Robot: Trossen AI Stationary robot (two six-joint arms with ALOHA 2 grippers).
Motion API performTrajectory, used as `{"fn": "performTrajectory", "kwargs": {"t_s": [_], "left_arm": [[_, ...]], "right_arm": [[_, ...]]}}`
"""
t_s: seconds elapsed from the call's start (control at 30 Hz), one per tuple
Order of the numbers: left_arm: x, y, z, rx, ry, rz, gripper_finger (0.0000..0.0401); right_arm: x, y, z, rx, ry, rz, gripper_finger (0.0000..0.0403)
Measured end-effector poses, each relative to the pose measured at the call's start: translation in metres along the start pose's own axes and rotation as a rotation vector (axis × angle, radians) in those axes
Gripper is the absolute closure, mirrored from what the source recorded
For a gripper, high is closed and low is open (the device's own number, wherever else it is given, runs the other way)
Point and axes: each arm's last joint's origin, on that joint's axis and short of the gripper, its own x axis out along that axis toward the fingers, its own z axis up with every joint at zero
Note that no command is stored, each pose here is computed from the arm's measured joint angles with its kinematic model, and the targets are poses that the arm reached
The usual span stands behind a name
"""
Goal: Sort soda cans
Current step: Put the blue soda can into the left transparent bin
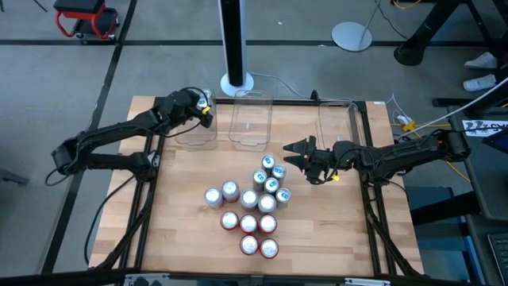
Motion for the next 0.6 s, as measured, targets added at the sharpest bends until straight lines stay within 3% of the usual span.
{"fn": "performTrajectory", "kwargs": {"t_s": [0.6], "left_arm": [[0.047, 0.0, -0.031, -0.021, 0.08, 0.009, 0.016]], "right_arm": [[0.0, 0.0, 0.0, 0.0, 0.0, 0.0, 0.0036]]}}
